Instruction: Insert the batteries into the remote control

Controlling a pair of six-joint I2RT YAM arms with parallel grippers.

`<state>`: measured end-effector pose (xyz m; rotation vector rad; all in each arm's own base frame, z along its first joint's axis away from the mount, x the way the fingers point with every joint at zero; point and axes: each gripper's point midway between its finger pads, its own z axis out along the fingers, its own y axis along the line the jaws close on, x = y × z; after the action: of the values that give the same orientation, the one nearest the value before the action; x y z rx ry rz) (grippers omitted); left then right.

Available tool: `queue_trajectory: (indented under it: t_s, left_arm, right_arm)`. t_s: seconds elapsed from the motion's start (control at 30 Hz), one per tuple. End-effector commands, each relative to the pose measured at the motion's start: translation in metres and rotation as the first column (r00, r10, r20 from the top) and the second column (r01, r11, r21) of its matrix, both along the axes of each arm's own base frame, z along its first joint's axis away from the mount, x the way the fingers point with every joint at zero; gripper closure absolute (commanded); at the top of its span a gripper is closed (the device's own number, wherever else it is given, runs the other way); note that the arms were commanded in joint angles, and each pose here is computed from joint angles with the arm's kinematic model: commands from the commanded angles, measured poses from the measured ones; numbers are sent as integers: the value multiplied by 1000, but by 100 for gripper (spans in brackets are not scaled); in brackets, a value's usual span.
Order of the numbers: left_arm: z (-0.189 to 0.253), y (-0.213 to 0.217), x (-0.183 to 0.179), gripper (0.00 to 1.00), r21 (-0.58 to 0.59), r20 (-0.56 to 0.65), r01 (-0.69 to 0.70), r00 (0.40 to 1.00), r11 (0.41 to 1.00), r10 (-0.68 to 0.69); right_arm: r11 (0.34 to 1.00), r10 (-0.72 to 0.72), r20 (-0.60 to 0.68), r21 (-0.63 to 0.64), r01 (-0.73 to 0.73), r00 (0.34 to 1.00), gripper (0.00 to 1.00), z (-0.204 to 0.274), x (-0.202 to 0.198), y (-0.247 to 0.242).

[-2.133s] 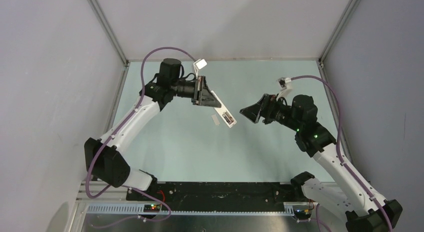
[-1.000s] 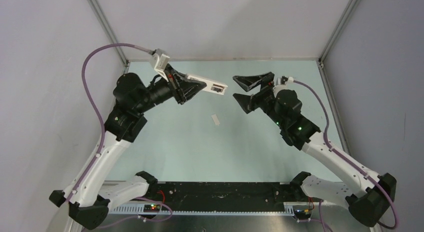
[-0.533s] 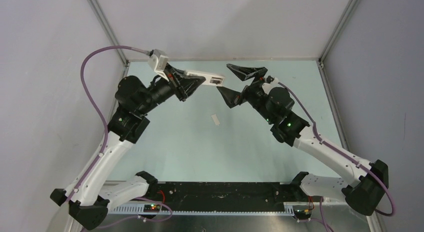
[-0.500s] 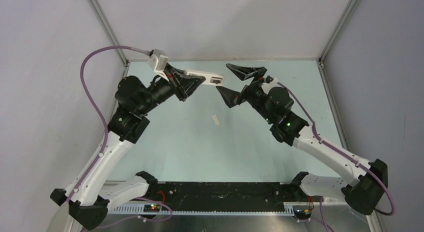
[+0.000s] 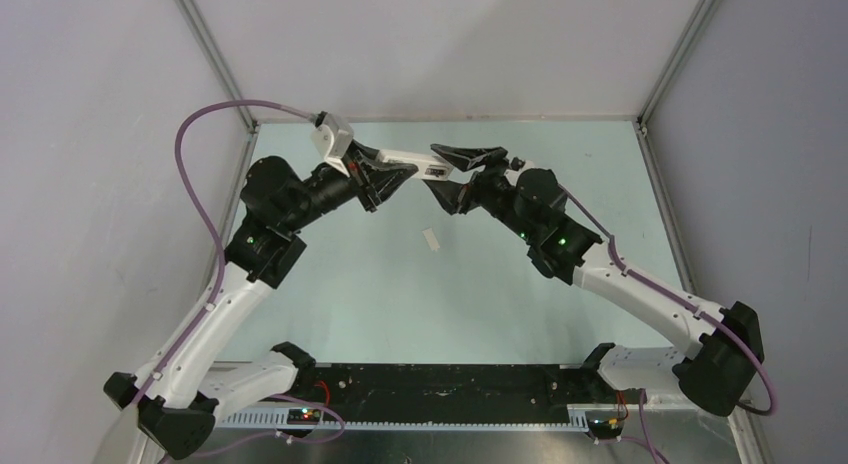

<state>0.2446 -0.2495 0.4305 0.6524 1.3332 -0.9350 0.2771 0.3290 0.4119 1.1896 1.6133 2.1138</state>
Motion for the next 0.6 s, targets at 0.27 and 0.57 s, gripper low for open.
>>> queue_trajectory:
  t_s: [0.27,0.57]
  left_arm:
    - [1,-1,-9,98,51,126,26,992,998,-32]
    - [-13,2,-8,29,43,74,8,997,999,-11]
  right_arm:
    - [996,57,36,61,-59,998,68,32,-7,-2]
    - [997,4,0,73,-4,1000,84,34,2,-17]
